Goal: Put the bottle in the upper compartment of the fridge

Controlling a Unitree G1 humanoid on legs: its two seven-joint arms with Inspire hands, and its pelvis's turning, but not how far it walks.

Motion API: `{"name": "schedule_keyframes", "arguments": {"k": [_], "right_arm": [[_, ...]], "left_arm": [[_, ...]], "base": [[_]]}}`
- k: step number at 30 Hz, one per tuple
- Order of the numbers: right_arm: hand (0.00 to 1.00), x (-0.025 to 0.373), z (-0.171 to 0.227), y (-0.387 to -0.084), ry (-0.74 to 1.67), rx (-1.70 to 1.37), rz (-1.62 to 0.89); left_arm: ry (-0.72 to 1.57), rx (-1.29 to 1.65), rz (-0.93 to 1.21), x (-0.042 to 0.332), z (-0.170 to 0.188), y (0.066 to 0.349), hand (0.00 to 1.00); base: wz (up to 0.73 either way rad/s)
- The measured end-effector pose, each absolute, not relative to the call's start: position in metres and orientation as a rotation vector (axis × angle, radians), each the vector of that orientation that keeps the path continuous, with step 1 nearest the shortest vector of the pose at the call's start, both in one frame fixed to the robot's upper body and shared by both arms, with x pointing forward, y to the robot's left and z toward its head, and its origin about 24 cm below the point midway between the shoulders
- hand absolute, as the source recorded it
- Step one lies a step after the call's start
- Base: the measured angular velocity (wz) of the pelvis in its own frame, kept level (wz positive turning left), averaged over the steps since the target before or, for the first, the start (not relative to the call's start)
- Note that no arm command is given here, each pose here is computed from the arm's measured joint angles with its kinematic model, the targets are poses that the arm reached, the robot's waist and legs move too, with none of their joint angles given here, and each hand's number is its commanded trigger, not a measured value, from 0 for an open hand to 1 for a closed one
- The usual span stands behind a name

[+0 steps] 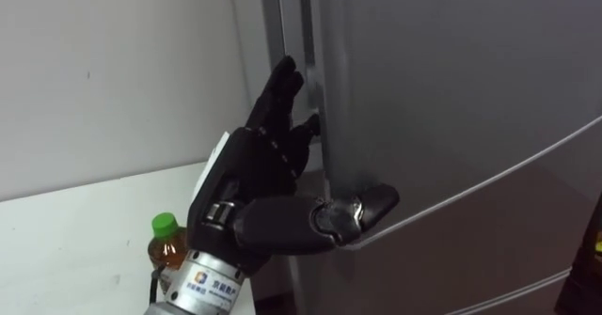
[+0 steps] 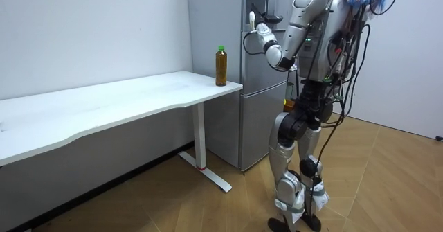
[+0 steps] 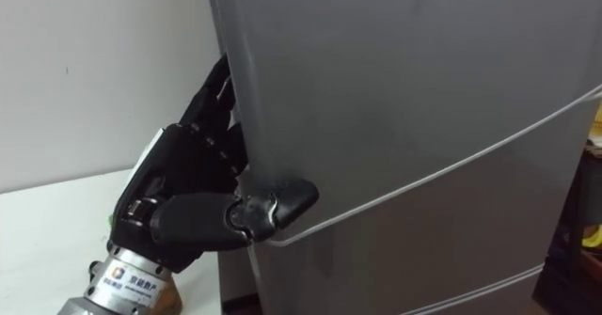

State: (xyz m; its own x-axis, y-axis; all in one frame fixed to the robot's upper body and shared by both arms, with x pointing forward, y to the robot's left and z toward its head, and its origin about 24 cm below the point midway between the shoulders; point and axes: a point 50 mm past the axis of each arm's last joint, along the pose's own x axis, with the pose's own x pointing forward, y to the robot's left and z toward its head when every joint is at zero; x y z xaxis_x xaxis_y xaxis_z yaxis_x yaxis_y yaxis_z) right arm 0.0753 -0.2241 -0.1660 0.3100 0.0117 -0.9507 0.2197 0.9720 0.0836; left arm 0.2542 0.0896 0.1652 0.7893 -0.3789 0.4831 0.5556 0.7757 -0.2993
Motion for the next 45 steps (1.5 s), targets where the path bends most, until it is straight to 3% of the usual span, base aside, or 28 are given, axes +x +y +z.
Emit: {"name": "schedule_keyframes", "arguments": {"k": [45], "right_arm": [[0.0,0.072,-0.164,-0.237,1.25,0.214,-0.221]], "left_arm": [[-0.396,-0.471,-0.576,0.251,0.161,0.077,0.0]], "base": [[-0.02]]}}
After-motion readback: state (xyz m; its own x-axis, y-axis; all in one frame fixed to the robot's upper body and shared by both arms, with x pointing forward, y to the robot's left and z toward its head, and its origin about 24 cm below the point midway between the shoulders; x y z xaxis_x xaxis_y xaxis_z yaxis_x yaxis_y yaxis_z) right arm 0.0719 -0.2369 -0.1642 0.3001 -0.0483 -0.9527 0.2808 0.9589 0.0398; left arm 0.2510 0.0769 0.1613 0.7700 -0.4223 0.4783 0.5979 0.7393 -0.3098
